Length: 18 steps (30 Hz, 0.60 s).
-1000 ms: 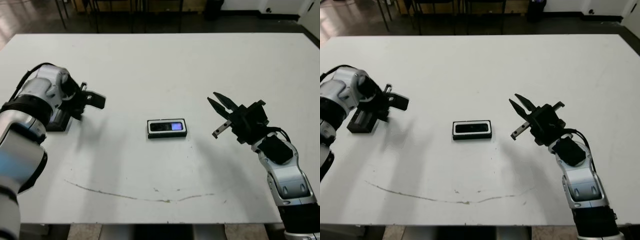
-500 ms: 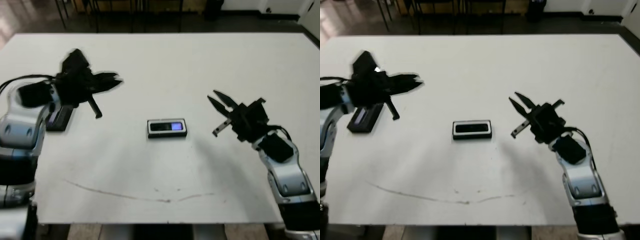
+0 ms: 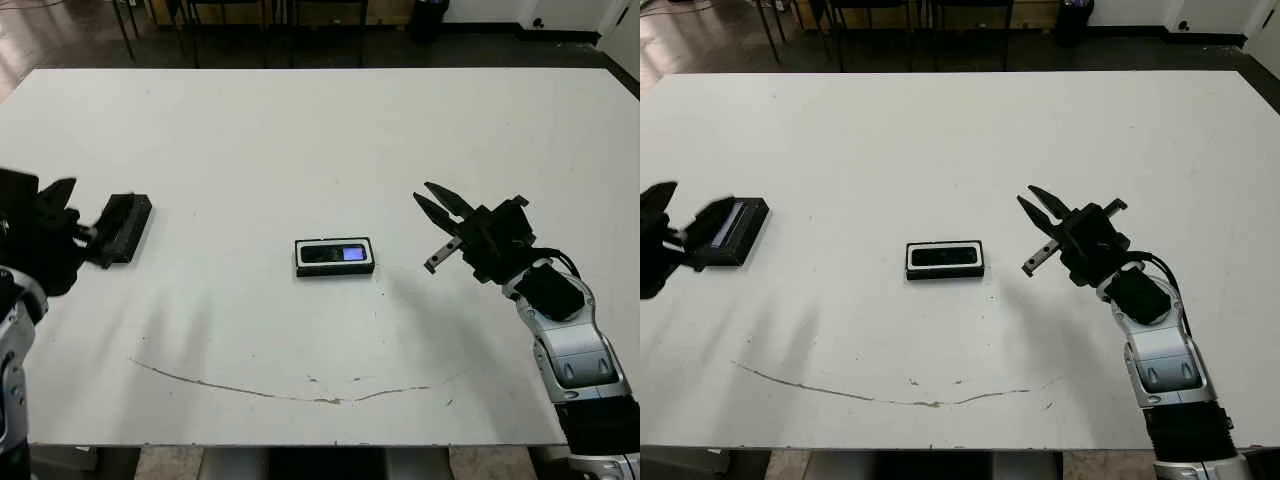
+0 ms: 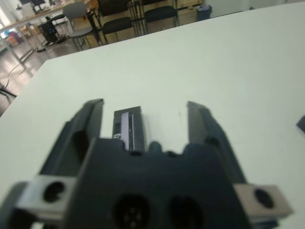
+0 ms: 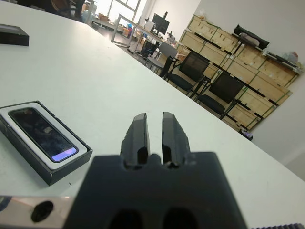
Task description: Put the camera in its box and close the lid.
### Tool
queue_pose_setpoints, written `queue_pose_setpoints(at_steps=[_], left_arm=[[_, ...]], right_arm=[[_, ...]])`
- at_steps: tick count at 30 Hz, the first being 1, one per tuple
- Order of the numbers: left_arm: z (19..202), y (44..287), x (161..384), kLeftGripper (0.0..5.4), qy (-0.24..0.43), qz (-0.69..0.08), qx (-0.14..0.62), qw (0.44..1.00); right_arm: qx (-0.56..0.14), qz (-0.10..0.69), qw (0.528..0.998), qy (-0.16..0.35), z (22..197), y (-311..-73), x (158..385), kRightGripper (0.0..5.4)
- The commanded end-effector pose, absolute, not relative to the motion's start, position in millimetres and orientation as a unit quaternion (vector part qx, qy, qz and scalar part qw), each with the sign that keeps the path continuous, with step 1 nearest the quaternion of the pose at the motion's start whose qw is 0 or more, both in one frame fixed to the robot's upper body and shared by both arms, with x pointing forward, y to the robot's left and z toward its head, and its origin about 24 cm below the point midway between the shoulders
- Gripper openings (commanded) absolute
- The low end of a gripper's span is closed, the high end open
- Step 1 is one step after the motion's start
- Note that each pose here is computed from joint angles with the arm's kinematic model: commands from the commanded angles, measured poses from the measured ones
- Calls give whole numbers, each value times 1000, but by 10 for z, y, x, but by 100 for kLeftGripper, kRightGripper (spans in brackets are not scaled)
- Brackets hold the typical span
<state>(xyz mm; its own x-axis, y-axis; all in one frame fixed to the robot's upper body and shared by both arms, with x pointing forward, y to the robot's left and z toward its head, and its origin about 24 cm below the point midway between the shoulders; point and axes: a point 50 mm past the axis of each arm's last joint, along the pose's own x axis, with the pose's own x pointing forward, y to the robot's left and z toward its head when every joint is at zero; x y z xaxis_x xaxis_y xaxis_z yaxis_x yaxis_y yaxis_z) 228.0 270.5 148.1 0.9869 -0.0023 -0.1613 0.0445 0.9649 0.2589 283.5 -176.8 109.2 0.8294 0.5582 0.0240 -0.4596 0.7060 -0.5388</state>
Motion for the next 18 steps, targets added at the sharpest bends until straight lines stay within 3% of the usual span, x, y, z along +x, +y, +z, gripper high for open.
queue_pose_setpoints(at_steps=[1,7,18], left_arm=[[1379,2754,2296,394,104,5,111,988],[1295,2752,2370,534,130,-14,55,990],[1035,2712,2508,538,163,1,42,986]], right_arm=[[-276,280,916,-84,1054,-1790,2840,0],[-258,274,924,-69,1026,-1820,2815,0],[-249,277,926,-67,988,-1880,2820,0]])
